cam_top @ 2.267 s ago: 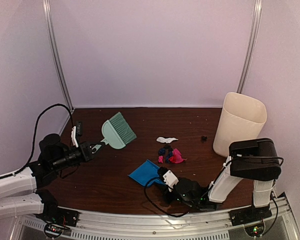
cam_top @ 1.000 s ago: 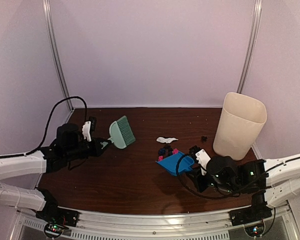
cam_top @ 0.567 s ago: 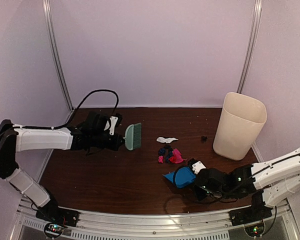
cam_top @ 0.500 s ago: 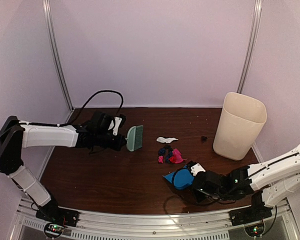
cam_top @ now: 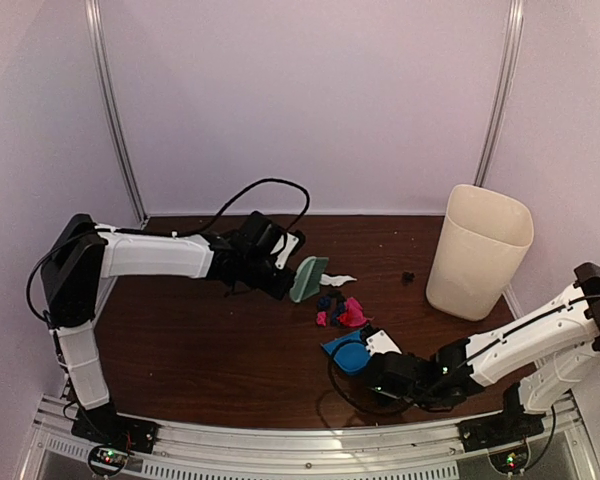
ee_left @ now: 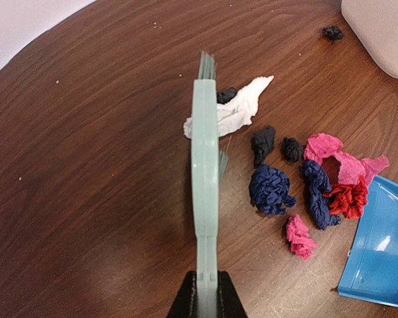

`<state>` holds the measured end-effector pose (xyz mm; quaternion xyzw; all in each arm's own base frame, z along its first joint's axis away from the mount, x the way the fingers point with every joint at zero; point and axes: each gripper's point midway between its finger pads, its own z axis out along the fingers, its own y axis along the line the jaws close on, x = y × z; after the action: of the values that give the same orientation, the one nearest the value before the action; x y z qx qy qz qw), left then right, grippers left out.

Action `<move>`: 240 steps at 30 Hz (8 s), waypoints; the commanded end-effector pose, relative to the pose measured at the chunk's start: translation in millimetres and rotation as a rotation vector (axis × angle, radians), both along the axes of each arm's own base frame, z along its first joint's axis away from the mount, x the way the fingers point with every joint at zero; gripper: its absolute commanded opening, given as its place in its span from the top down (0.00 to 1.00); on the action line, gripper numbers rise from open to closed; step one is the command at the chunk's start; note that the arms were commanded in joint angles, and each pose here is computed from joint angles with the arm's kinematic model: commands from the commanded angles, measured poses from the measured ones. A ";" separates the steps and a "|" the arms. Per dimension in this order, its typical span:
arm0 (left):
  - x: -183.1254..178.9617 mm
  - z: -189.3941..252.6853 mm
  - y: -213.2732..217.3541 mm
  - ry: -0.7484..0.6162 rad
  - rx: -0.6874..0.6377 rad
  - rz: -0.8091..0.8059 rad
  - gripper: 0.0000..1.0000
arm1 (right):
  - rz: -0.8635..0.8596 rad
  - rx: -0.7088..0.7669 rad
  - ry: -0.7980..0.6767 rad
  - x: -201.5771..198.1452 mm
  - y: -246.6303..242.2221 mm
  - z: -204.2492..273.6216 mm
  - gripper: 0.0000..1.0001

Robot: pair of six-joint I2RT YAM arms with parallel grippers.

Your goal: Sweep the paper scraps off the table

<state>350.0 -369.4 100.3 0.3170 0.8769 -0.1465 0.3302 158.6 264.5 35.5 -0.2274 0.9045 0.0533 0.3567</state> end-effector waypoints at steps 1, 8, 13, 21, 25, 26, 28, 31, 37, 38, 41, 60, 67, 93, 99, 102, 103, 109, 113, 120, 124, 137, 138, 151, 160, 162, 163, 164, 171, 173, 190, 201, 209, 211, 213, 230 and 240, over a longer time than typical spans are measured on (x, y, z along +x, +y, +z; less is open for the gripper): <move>-18.7 -19.1 -3.3 0.040 0.098 -0.054 1.00 | -0.008 0.007 -0.075 10.5 10.6 9.5 1.00; -49.0 -14.3 -13.8 0.056 0.083 -0.092 1.00 | 0.026 0.061 -0.085 10.8 23.8 13.4 1.00; -82.7 -5.7 -14.4 0.046 0.074 -0.109 1.00 | 0.045 0.092 -0.069 6.6 24.9 12.5 1.00; -138.5 14.7 -21.6 0.039 -0.002 -0.155 1.00 | 0.037 0.115 -0.073 4.9 15.9 13.1 1.00; -152.0 28.4 -24.6 0.023 -0.034 -0.152 1.00 | 0.045 0.115 -0.080 4.5 13.0 11.7 1.00; -154.3 33.1 -25.3 0.019 -0.045 -0.153 1.00 | 0.049 0.107 -0.080 3.8 11.3 10.0 1.00; -158.2 41.9 -27.1 0.008 -0.069 -0.160 1.00 | 0.056 0.127 -0.094 4.4 13.4 12.7 1.00; -160.6 54.5 -28.8 -0.003 -0.109 -0.166 1.00 | 0.066 0.147 -0.117 4.8 12.7 15.3 1.00; -164.5 86.6 -19.3 -0.051 -0.167 -0.141 1.00 | 0.066 0.176 -0.181 7.8 16.2 28.1 1.00; -165.9 93.6 -16.8 -0.062 -0.181 -0.138 1.00 | 0.066 0.179 -0.193 7.8 17.2 30.1 1.00; -166.8 111.0 -5.4 -0.094 -0.215 -0.109 1.00 | 0.069 0.187 -0.232 8.2 21.7 36.8 1.00; -146.8 183.1 115.1 -0.373 -0.504 0.285 1.00 | -0.020 0.246 -0.389 21.0 31.3 98.9 1.00; -141.1 185.6 145.8 -0.423 -0.522 0.404 1.00 | -0.053 0.273 -0.387 22.9 32.5 126.1 1.00; -137.5 178.2 146.0 -0.419 -0.476 0.430 1.00 | -0.211 0.399 -0.279 53.3 -26.6 269.0 1.00; -137.0 177.2 141.1 -0.415 -0.467 0.419 1.00 | -0.312 0.484 -0.297 69.2 -78.1 293.7 1.00; -136.9 176.9 139.2 -0.414 -0.466 0.413 1.00 | -0.367 0.492 -0.317 77.2 -101.5 300.9 1.00; -137.0 177.4 138.8 -0.415 -0.467 0.412 1.00 | -0.379 0.498 -0.316 79.2 -106.8 302.2 1.00; -137.1 177.4 138.3 -0.414 -0.468 0.410 1.00 | -0.447 0.599 -0.332 92.6 -137.5 316.2 1.00; -137.3 176.9 137.4 -0.412 -0.467 0.405 1.00 | -0.494 0.679 -0.340 102.1 -154.8 323.0 1.00; -138.2 177.9 137.5 -0.409 -0.474 0.400 1.00 | -0.549 0.853 -0.339 114.0 -173.3 331.3 1.00; -138.6 177.8 138.3 -0.409 -0.476 0.400 1.00 | -0.571 0.967 -0.358 115.6 -182.9 342.7 1.00; -139.2 177.9 137.2 -0.405 -0.480 0.394 1.00 | -0.538 1.375 -0.384 117.8 -190.1 375.9 1.00; -139.5 178.1 137.1 -0.405 -0.481 0.392 1.00 | -0.538 1.398 -0.385 118.1 -190.8 377.6 1.00; -140.5 178.3 135.5 -0.398 -0.487 0.383 1.00 | -0.463 1.759 -0.348 130.7 -203.7 385.5 1.00; -143.0 181.0 132.7 -0.397 -0.510 0.358 1.00 | -0.364 1.882 -0.291 131.8 -196.8 388.6 1.00; -143.7 180.7 129.8 -0.394 -0.512 0.345 1.00 | -0.351 1.863 -0.298 130.9 -195.0 390.5 1.00; -144.6 181.1 127.9 -0.393 -0.517 0.334 1.00 | -0.345 1.837 -0.304 130.6 -193.4 392.2 1.00; -145.2 181.2 125.7 -0.391 -0.522 0.325 1.00 | -0.339 1.802 -0.311 130.3 -191.4 393.4 1.00; -148.9 180.3 105.0 -0.371 -0.545 0.248 1.00 | -0.318 1.538 -0.276 130.5 -173.5 373.0 1.00; -150.3 180.2 95.2 -0.363 -0.555 0.216 1.00 | -0.282 1.475 -0.245 129.0 -164.7 362.7 1.00; -128.3 190.2 -30.8 -0.314 -0.607 0.053 1.00 | -0.129 1.228 -0.311 87.6 -137.5 362.9 1.00; -64.2 178.3 -127.1 -0.095 -0.685 -0.126 1.00 | -0.146 1.175 -0.345 65.1 -147.1 355.6 1.00; -1.4 130.7 -183.2 0.131 -0.726 -0.226 1.00 | -0.144 1.159 -0.340 60.9 -147.5 343.9 1.00; 12.0 115.6 -193.7 0.197 -0.742 -0.252 1.00 | -0.148 1.156 -0.339 60.7 -147.9 340.0 1.00; 26.9 99.6 -202.0 0.260 -0.764 -0.271 1.00 | -0.150 1.152 -0.331 61.5 -147.4 334.9 1.00; 82.1 5.6 -212.6 0.403 -0.811 -0.127 1.00 | -0.172 1.149 -0.279 67.7 -144.3 303.7 1.00; 100.4 -30.0 -165.3 0.408 -0.653 0.100 1.00 | -0.182 1.150 -0.280 62.9 -146.6 304.7 1.00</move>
<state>436.2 -566.0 71.5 0.1506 0.8174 -0.5069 0.2285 225.6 118.7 333.5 0.0777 0.6989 0.4703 0.5333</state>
